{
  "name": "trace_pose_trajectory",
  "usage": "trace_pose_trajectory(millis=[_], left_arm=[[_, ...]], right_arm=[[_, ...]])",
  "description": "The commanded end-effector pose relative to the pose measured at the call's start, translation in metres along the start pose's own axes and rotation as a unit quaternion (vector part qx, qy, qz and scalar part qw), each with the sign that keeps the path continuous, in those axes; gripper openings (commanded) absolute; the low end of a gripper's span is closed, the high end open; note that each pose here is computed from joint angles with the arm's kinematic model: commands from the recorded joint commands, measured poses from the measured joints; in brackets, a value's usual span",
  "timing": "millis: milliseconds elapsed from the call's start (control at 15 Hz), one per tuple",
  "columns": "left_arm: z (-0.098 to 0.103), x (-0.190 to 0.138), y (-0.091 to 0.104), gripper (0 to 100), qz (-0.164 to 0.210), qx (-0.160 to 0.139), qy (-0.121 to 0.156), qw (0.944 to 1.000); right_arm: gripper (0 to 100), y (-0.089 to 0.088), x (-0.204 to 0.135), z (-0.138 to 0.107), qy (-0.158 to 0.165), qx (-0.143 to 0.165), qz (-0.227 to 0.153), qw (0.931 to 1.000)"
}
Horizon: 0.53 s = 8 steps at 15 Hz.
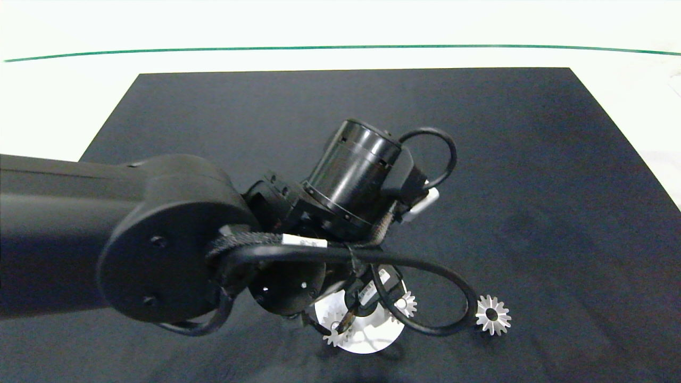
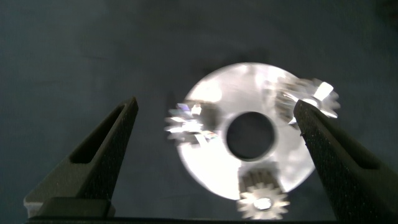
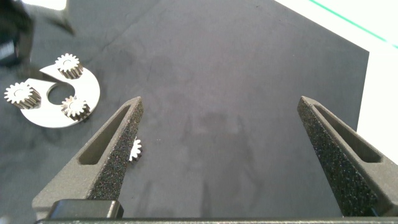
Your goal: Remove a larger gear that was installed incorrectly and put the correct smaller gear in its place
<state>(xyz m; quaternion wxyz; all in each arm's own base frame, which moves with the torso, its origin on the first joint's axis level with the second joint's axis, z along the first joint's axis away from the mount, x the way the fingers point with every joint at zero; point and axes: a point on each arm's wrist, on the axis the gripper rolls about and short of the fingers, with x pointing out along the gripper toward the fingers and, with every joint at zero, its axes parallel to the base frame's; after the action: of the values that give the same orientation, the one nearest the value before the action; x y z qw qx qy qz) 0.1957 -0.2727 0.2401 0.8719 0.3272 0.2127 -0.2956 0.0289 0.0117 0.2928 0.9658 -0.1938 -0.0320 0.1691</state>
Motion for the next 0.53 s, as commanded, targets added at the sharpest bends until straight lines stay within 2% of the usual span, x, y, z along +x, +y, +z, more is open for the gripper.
trace_pose_trajectory(millis=[67,133,200,267,333,400,467,533], left_arm=[[-0.006,-0.085,0.075,100,0.075,-0.056,-0.053,0.9942],[-0.014,-0.101,0.091,100,0.099,-0.078,-0.058,0.9903],[-0.027,-0.114,0.112,100,0.137,-0.110,-0.055,0.9830],[-0.042,-0.130,0.133,100,0.181,-0.147,-0.051,0.9710],[-0.057,-0.149,0.148,100,0.225,-0.179,-0.052,0.9564],[-0.073,-0.172,0.160,100,0.273,-0.206,-0.051,0.9386],[-0.090,-0.195,0.165,100,0.319,-0.225,-0.045,0.9195],[-0.106,-0.220,0.160,100,0.357,-0.239,-0.049,0.9016]], right_arm=[[100,-0.001,-0.002,0.000,-0.003,-0.001,-0.004,1.0000],[100,-0.001,-0.002,0.001,-0.002,-0.001,-0.007,1.0000],[100,-0.001,-0.001,0.001,0.001,-0.001,-0.013,0.9999],[100,-0.001,-0.001,0.001,0.002,-0.001,-0.015,0.9999],[100,-0.002,-0.002,0.001,0.004,0.000,-0.026,0.9996],[100,-0.004,-0.005,0.001,0.007,0.001,-0.047,0.9989],[100,-0.005,-0.006,0.002,0.009,0.002,-0.065,0.9979],[100,-0.005,-0.007,0.002,0.015,0.003,-0.077,0.9969]])
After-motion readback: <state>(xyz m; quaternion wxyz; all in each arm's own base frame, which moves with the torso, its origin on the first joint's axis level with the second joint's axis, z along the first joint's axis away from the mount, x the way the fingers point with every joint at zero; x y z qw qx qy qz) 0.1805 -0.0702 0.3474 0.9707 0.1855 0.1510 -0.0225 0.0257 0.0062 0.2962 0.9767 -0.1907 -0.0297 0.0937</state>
